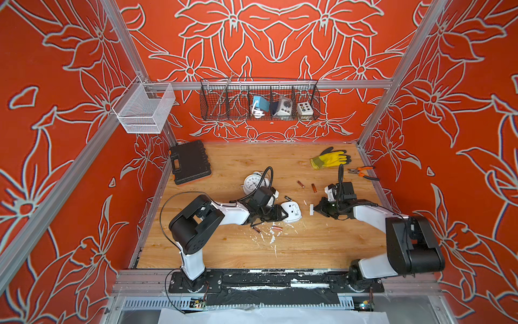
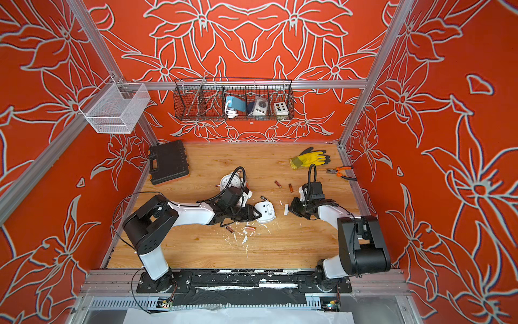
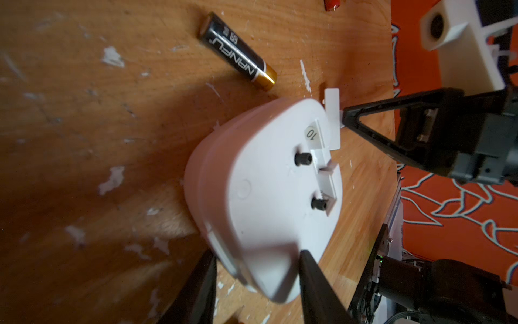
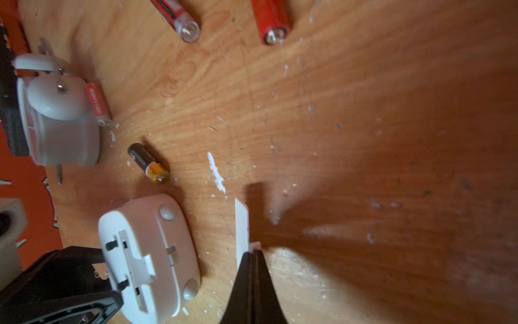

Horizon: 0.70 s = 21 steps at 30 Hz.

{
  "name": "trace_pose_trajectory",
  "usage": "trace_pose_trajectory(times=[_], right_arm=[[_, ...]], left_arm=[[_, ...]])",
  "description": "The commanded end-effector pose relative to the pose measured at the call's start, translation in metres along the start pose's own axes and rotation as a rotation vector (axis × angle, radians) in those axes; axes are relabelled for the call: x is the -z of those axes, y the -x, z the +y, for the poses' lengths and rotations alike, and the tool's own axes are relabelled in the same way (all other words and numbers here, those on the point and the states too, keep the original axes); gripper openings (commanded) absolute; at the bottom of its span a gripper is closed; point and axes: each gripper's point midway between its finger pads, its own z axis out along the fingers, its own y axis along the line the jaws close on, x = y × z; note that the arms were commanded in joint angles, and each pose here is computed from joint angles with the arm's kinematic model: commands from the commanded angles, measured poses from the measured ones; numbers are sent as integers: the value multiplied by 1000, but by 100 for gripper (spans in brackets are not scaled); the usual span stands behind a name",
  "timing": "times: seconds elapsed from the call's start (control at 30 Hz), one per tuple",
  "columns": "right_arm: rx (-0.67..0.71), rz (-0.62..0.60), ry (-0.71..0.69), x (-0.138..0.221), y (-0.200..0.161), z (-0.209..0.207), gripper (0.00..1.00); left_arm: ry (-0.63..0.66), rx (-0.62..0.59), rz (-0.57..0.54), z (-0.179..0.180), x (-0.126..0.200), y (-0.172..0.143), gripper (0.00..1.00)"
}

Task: Insert the battery into the alarm
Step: Place the cover at the center of the board, then adjust the alarm at the center of the board.

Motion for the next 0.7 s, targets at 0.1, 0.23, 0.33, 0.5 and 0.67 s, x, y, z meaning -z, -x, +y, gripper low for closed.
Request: trace_pose_trajectory(times=[0.1,0.23,0.33,0.5,0.67], right_arm=[[9,-44,-27,5,5,-4,5],[52,-87,-47,19,11,0,28],[92,-117,-49,27,14,4,36],[128,-107,0,28,14,21,40],[165,-70,13,17,7,33,38]], left_arm=[[99,17,16,22,3,-8,41],[92,11,18,19,5,-7,43],[91,11,4,15,8,-2,48],[89,7,-26,8,15,6,57],[103,16,-90,12,27,14,66]])
